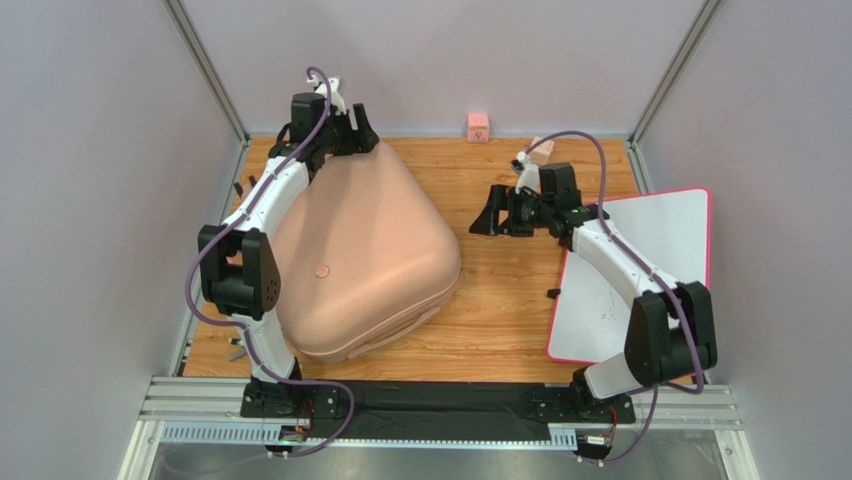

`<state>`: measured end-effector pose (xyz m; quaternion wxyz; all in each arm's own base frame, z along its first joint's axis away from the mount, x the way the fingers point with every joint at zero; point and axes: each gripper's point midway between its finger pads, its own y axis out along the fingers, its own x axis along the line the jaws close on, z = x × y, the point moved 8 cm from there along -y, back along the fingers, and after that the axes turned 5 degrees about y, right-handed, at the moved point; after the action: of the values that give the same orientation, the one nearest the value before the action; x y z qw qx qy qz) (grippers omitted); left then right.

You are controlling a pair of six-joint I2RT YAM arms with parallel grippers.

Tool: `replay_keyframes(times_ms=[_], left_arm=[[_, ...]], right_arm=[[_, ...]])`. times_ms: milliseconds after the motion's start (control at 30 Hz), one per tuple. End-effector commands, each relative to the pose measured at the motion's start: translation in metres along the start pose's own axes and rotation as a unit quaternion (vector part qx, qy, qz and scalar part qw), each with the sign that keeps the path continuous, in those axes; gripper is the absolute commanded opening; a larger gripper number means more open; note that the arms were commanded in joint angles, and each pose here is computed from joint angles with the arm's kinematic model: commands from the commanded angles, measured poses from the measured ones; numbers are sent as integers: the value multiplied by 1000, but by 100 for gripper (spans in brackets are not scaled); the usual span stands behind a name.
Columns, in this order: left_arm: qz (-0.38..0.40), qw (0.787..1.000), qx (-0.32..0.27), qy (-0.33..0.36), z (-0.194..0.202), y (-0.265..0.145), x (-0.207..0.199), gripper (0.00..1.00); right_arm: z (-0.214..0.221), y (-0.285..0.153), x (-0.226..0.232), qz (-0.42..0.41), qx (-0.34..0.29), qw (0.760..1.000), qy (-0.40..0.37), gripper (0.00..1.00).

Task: Pack the luggage
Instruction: Zip the luggage at the center of the board.

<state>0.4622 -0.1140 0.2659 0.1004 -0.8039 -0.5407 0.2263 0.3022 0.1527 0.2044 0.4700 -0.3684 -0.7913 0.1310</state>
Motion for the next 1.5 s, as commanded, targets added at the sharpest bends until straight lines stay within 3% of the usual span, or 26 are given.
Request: replay_keyframes(times_ms=[0,200,300,500,700,1000,1133,1467], left_arm=[[-23,996,88,1,14,-23,-8,83],[-85,995,45,-12,-30,-93,-7,86],[-138,990,34,-15,-31,-137,-2,89],[-208,975,27,-74,1,-215,17,93],[-280,952,54,-113,56,-266,34,95],[-287,941,88,-159,114,-292,25,97],[-255,943,93,-193,129,-291,21,97],[-290,929,110,-202,146,-306,24,96]], right_arm=[[13,-30,-9,64,-3,997,-46,91],[34,-40,-10,53,-2,996,-70,91],[39,-37,-13,60,-13,993,-97,91],[53,-19,-9,15,-4,987,-157,90],[60,-1,1,-46,-23,973,-223,90],[60,26,4,-91,-9,952,-292,88],[63,40,-3,-102,21,949,-298,86],[75,40,6,-148,23,938,-314,70]])
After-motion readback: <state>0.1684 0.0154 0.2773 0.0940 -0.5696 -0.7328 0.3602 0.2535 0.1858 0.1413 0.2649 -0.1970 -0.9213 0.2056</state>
